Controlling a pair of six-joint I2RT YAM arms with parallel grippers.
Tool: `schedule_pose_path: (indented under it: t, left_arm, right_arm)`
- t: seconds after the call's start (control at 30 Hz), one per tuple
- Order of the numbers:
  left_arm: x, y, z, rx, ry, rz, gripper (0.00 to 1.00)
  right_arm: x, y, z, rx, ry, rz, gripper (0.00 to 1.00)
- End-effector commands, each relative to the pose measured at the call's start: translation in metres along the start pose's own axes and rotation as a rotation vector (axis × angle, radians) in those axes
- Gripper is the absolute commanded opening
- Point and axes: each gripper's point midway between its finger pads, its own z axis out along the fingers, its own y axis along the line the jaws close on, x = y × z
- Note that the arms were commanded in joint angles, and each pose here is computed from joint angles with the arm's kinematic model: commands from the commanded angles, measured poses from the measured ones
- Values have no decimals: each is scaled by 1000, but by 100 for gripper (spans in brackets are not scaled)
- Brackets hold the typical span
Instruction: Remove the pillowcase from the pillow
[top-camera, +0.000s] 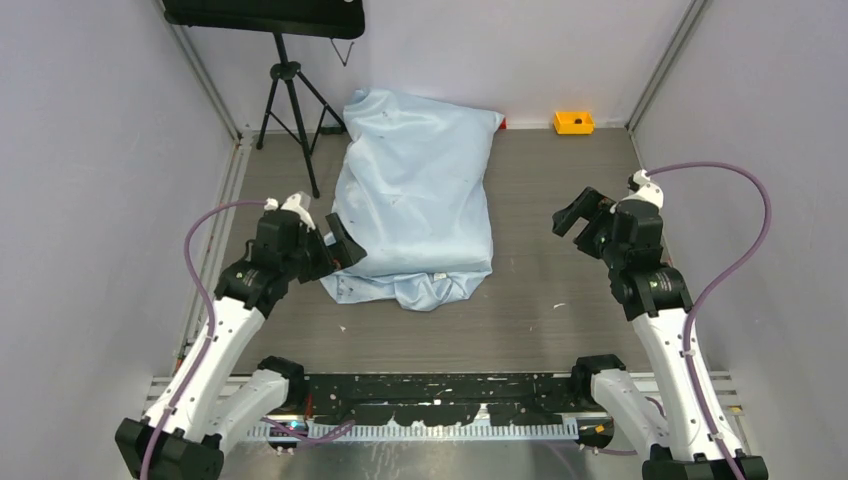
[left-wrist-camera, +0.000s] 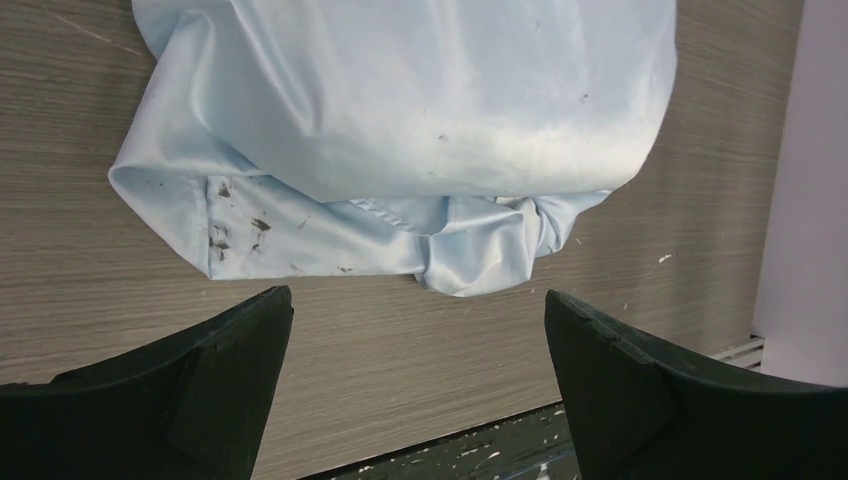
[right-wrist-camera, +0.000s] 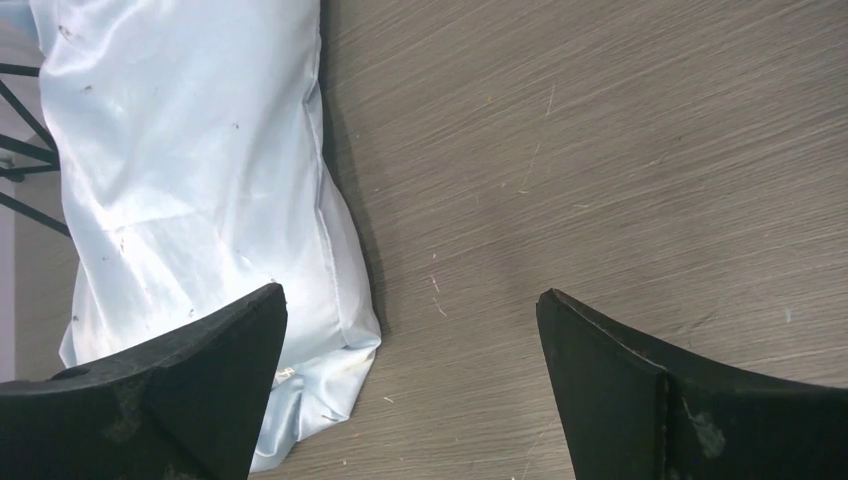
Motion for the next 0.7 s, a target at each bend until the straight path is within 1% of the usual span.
schedule_pose_path:
  t: [0.0, 0.17, 0.23, 0.33, 0.47, 0.67]
  left_arm:
    - [-6, 3, 9, -40, 12, -6, 100]
    - [-11, 15, 24, -110, 14, 6, 100]
    - [-13, 21, 32, -137, 10, -3, 100]
    - [-13, 17, 45, -108, 21, -18, 100]
    - [-18, 17, 64, -103, 20, -38, 100]
    - [-19, 20, 92, -106, 52, -22, 100]
  right_arm:
    - [-2, 0, -2, 0, -16, 46, 100]
    - [17, 15, 5, -84, 69, 77, 100]
    - [24, 15, 8, -77, 96, 108, 100]
    - [33, 11, 12, -37, 147, 157, 100]
    - [47, 8, 16, -14, 223, 166, 100]
    - [55, 6, 17, -22, 238, 145, 100]
